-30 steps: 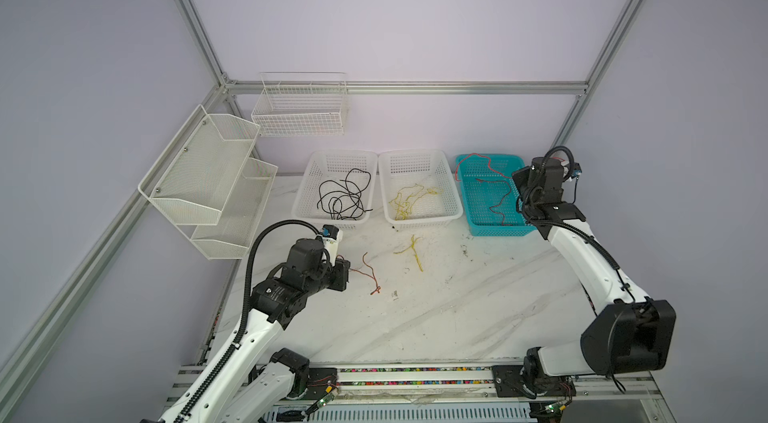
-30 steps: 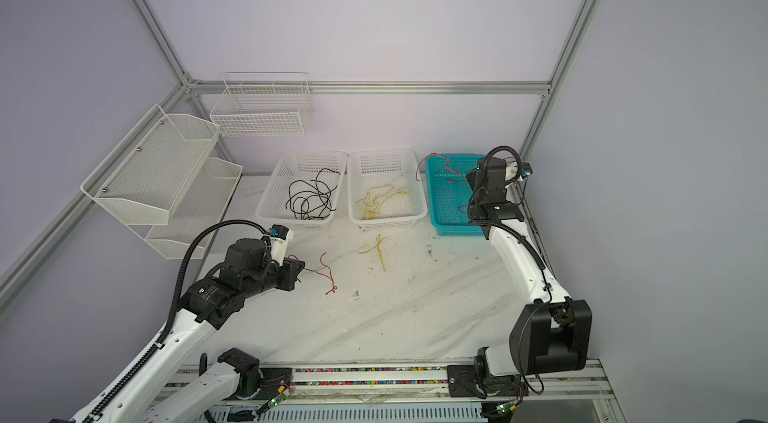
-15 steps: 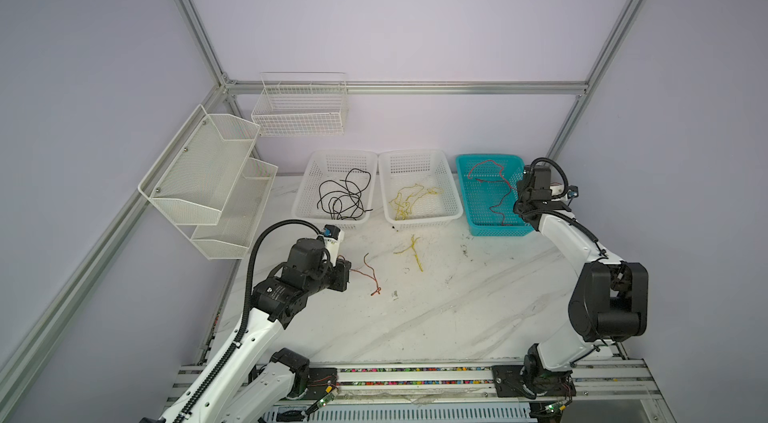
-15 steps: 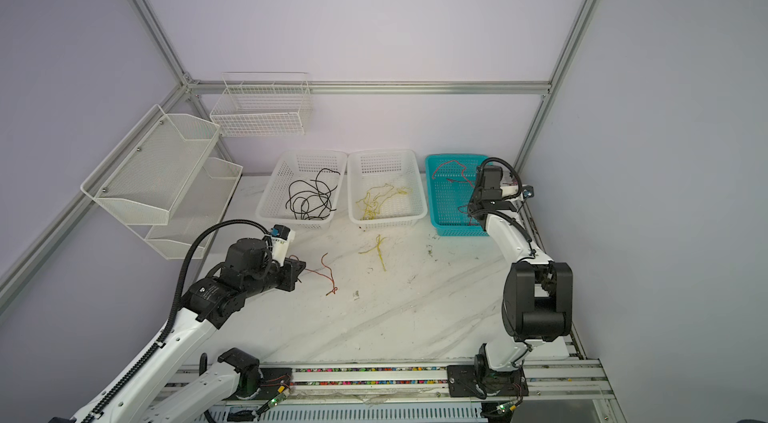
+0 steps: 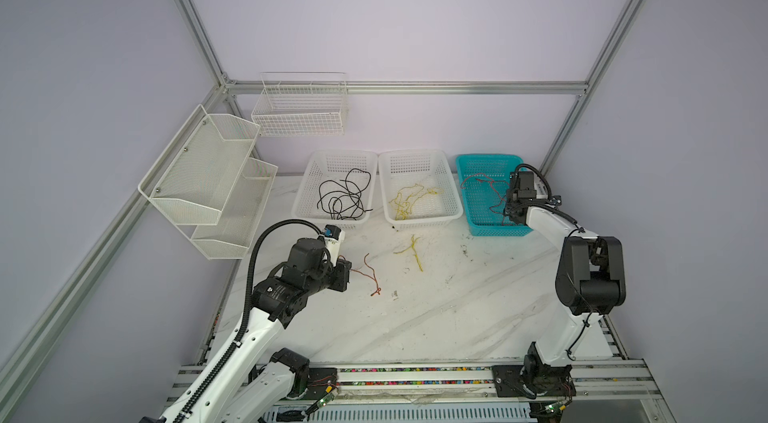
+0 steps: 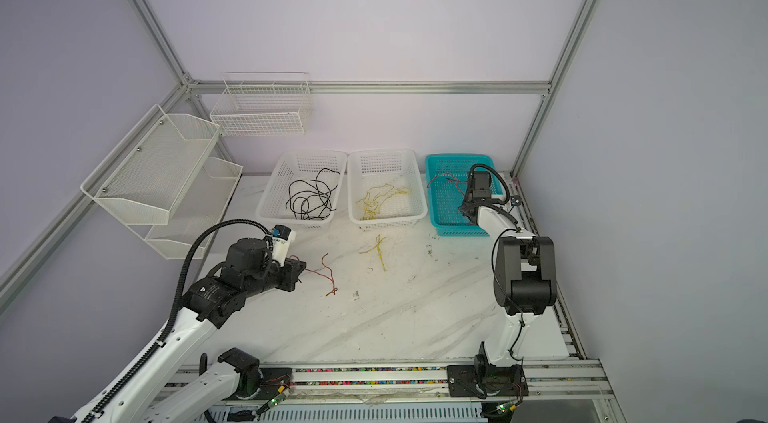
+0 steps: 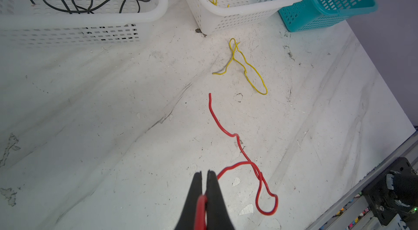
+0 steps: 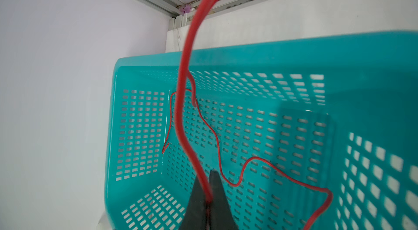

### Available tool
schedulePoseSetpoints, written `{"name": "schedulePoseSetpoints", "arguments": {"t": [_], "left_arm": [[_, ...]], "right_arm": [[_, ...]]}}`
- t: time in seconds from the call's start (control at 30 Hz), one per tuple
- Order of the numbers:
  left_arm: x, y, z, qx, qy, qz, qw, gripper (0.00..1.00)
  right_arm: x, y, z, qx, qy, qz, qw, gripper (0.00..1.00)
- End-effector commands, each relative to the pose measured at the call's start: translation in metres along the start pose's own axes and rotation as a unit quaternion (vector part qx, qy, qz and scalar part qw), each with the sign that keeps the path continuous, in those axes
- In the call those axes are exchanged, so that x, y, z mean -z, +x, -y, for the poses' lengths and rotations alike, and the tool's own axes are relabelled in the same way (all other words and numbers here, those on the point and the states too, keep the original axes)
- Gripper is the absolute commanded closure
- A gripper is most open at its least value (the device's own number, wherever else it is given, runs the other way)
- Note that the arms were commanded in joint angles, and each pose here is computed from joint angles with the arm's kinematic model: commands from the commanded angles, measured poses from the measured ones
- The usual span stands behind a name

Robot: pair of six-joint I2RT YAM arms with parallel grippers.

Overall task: Untangle the cables
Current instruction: 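Lower the red wire into the teal basket and open the right gripper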

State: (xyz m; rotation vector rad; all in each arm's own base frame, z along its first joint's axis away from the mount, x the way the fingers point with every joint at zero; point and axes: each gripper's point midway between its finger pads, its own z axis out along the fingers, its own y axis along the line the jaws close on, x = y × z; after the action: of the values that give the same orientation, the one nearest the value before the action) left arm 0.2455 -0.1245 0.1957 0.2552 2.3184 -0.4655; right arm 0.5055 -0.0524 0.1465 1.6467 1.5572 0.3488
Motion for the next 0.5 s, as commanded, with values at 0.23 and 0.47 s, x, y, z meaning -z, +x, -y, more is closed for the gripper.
{"name": "schedulePoseSetpoints", "arguments": {"t": [0.23,0.47], "left_arm": [[-0.003,-0.001,0.002,-0.006,0.012,0.006,1.0,1.0],[-0.005,0.0,0.004,-0.009,0.017,0.003,1.0,1.0]], "right_arm": [[0.03,-0.044,-0.018,-0.008,-0.006,0.091,0.996,1.0],[0.028,-0.058,-0.024,0.057,0.022,0.136,0.989,1.0]]}}
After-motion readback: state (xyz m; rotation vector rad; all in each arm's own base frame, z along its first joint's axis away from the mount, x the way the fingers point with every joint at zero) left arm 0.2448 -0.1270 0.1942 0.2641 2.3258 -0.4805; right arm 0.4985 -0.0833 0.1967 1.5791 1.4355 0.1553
